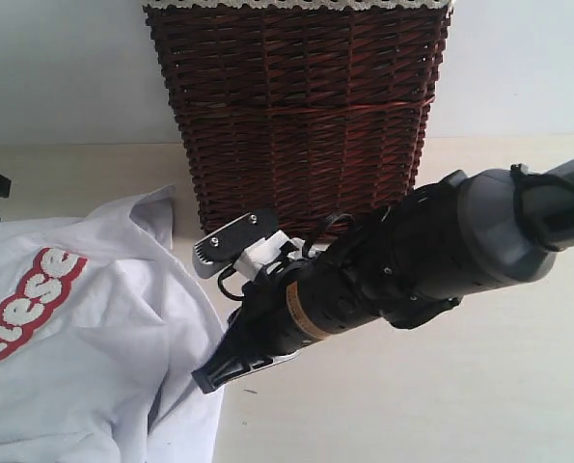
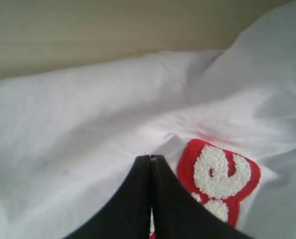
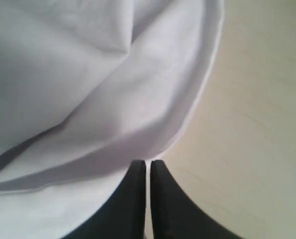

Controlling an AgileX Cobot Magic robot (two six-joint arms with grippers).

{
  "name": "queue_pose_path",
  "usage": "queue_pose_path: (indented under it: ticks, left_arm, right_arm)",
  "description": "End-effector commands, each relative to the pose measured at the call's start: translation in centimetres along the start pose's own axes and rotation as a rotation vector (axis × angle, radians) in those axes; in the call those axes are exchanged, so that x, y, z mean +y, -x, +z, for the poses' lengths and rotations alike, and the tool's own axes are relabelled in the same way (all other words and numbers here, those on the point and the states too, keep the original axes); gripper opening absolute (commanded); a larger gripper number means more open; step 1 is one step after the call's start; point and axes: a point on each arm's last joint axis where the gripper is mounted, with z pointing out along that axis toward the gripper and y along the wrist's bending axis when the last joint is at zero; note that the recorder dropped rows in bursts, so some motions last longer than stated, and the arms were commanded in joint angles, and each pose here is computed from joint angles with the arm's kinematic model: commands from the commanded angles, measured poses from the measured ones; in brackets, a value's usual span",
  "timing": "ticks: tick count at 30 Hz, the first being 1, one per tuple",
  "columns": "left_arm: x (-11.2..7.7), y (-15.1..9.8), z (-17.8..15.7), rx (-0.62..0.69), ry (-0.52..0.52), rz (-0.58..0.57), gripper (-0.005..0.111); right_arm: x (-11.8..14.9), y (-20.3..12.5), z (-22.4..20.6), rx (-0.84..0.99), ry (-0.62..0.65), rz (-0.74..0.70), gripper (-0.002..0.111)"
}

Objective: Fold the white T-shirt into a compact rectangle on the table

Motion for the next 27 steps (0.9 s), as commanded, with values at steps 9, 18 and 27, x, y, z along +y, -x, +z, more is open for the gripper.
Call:
queue_pose_path:
  ticks: [9,18,27]
  left_arm:
    - [-0.1,0.3,-0.1,-0.031,0.006,-0.012,0.000]
    - [0.0,0.5,-0.1,-0.055,0.021,-0.021,0.000]
    - [-0.1,0.5,-0.1,-0.055,0.004,-0.041,0.000]
  right_arm:
    - [3.2,7.8,-10.8,-0.402,-0.069,-0.211,0.005]
    - [-3.4,6.5,-20.4,-0.001,-0.954,0.033,0.005]
    - [2.8,4.2,-14.8,0.205,-0.179,-0.082,0.005]
